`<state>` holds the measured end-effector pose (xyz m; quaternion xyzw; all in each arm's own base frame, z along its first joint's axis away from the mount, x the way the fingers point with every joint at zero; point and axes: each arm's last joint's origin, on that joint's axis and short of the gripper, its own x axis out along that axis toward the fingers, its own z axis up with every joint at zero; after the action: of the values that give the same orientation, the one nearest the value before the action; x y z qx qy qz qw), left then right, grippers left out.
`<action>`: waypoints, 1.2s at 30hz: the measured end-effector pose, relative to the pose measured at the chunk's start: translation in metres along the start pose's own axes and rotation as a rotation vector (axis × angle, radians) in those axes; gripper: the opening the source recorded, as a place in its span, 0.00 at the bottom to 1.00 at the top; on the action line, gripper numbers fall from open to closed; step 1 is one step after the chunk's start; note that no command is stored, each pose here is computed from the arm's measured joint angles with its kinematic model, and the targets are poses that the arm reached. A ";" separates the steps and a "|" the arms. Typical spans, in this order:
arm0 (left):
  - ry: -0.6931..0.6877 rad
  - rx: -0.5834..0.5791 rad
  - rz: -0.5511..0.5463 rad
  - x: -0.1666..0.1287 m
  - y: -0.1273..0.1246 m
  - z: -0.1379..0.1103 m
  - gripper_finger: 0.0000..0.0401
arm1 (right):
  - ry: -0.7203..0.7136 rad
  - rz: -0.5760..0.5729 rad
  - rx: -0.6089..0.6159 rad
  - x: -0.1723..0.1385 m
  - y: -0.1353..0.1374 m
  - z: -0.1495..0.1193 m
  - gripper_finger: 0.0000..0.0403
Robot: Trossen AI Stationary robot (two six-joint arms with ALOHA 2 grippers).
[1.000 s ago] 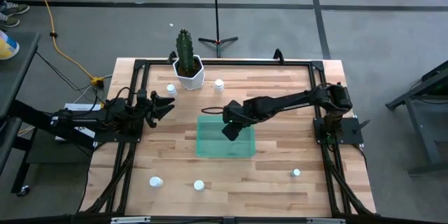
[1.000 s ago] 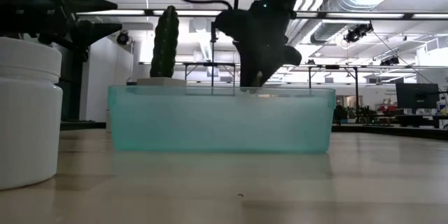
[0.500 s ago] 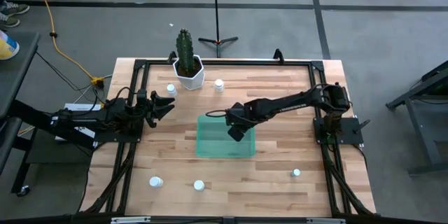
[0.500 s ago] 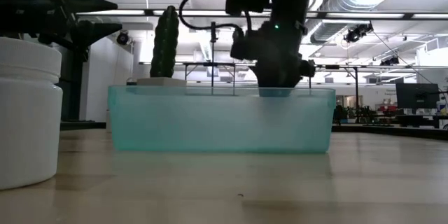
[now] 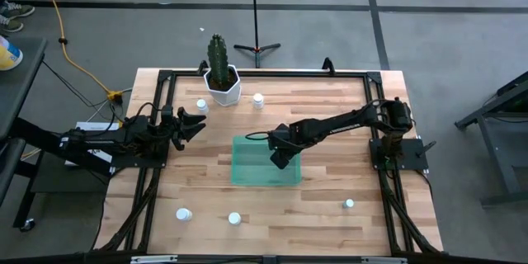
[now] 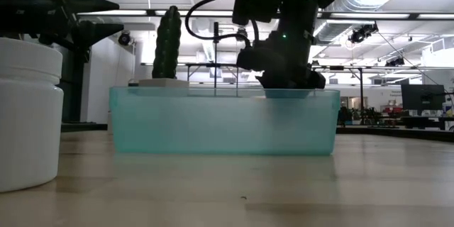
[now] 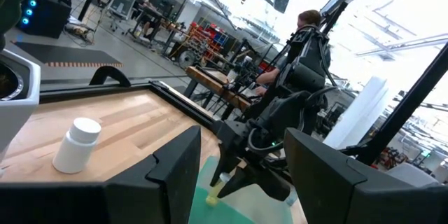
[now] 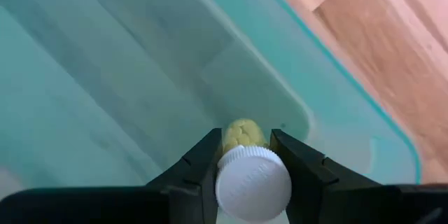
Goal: Pick and place pill bottles into a basket
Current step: Put the yellow pill bottle into the blue bin, then put the blue pill bottle into the blue bin
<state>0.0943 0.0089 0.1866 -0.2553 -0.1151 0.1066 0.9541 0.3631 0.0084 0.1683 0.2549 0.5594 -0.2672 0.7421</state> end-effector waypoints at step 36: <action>0.000 0.000 0.000 0.000 0.000 0.000 0.60 | -0.013 0.012 -0.059 -0.057 0.003 0.042 0.38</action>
<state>0.0943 0.0089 0.1866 -0.2551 -0.1149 0.1064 0.9541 0.3807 -0.0115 0.2341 0.2346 0.5605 -0.2480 0.7545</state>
